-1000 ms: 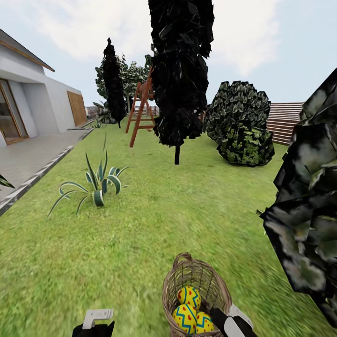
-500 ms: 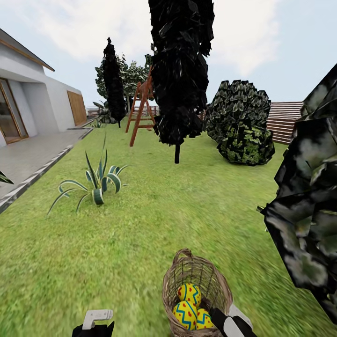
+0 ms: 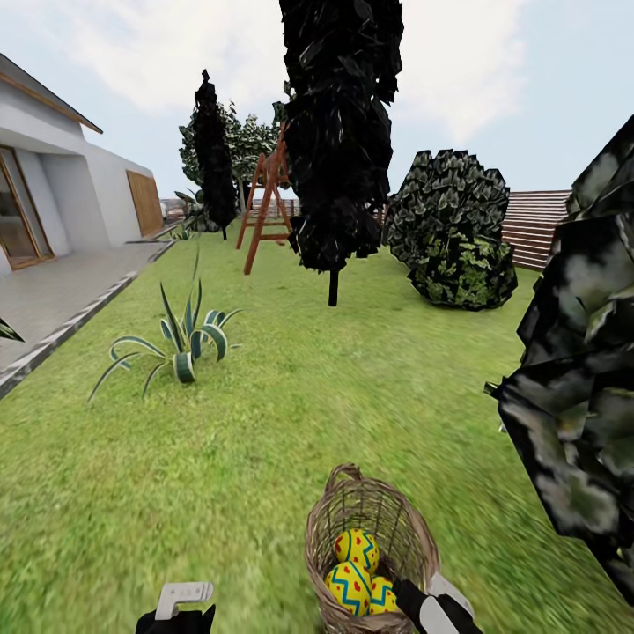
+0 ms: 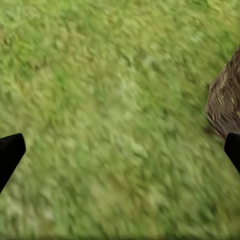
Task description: Take the three Easter eggs out of the wicker basket on the lawn in the garden, then place them on the lawn next to a single tree (choose any tree) so that all three eggs are next to the same tree and none are left in the basket.
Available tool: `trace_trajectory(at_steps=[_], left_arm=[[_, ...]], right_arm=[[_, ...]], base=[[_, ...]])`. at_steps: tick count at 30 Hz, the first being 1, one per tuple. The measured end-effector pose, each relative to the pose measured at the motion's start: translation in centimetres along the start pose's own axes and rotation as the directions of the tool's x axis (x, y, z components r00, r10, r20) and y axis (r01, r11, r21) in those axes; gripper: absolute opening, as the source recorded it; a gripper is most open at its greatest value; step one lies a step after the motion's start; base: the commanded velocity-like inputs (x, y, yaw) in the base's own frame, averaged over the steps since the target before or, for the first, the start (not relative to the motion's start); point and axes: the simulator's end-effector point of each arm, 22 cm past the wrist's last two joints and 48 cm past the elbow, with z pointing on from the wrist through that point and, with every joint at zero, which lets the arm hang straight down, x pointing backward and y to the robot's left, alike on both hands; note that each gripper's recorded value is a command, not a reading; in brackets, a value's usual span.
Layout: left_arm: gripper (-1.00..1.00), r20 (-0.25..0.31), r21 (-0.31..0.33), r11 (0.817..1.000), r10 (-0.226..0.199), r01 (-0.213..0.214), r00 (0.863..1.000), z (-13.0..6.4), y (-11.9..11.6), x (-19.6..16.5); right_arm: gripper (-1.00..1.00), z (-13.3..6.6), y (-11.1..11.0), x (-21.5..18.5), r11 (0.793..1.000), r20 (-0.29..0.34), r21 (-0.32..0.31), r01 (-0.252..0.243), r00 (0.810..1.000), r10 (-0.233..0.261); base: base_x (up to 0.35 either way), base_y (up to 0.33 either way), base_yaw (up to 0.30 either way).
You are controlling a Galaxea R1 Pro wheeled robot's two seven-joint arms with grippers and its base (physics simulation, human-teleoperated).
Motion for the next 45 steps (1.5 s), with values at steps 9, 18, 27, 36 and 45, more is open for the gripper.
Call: trace_trajectory(at_steps=[9,18,27,36,45], left_arm=[[1.0,0.0,0.0,1.0,0.0,0.0,1.0,0.7,0.0,0.8],[1.0,0.0,0.0,1.0,0.001,-0.001,1.0,1.6,0.0,1.9],[1.0,-0.001,0.0,1.0,0.001,-0.001,1.0,1.6,0.1,2.0],[1.0,-0.001,0.0,1.0,0.0,0.0,1.0,1.6,0.0,2.0],[1.0,0.0,0.0,1.0,0.001,-0.001,1.0,1.6,0.1,2.0]], right_arm=[[1.0,0.8,-0.3,0.5,1.0,0.0,0.0,0.0,1.0,0.0],[1.0,2.0,-0.9,1.2,1.0,0.0,0.0,0.001,1.0,-0.001],[-1.0,2.0,-0.8,1.2,1.0,0.0,0.0,0.004,1.0,-0.004],[-1.0,2.0,-0.8,1.2,1.0,0.0,-0.001,0.003,1.0,-0.003],[-1.0,2.0,-0.8,1.2,1.0,0.001,-0.001,0.002,1.0,-0.002]], base=[[0.0,0.0,0.0],[0.0,0.0,0.0],[0.0,0.0,0.0],[0.0,0.0,0.0],[0.0,0.0,0.0]])
